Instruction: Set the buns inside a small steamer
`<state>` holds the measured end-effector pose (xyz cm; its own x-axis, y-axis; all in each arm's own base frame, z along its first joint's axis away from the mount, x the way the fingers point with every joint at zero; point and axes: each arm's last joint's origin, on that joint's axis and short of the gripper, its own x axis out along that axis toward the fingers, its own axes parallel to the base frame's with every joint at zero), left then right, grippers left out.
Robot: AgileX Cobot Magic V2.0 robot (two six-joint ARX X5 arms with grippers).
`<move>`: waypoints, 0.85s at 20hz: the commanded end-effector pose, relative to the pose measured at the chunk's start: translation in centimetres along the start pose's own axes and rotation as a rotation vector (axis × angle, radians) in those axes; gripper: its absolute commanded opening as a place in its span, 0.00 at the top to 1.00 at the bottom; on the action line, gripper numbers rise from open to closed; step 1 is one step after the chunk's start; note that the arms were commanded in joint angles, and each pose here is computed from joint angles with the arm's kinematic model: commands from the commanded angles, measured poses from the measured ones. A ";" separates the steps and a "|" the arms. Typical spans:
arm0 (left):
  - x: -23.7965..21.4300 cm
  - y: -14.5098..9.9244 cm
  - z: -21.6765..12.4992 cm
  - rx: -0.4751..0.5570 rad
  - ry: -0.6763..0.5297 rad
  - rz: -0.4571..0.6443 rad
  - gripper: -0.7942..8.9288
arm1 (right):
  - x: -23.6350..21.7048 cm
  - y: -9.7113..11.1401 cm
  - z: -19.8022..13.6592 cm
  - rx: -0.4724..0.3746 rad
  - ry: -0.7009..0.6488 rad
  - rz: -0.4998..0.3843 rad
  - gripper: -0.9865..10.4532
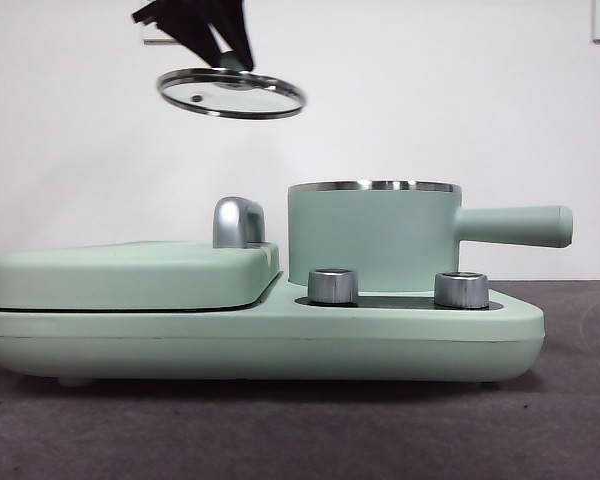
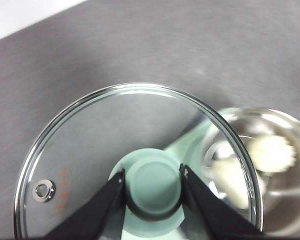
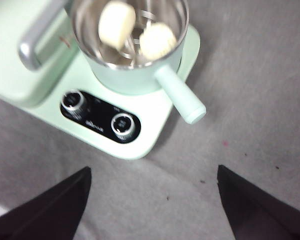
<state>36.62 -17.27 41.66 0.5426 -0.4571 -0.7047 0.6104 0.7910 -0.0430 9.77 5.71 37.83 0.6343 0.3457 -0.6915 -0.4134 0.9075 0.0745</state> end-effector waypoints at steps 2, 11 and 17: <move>0.3 -2.5 0.7 0.039 -0.021 -0.050 0.90 | -2.4 -0.4 -3.8 -0.017 -0.181 0.073 0.59; 2.0 -10.4 0.6 0.186 0.000 -0.190 0.90 | -4.6 -1.0 -10.3 -0.033 -0.337 0.190 0.59; 4.5 -12.1 0.2 0.213 0.039 -0.222 0.90 | -4.7 -1.1 -10.4 -0.032 -0.343 0.190 0.59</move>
<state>31.43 -28.39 39.14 0.3523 -0.5704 -0.7420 0.8134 0.5787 -0.0586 0.46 0.66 33.33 0.7236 0.5635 -0.3986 -0.5520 0.8191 0.1558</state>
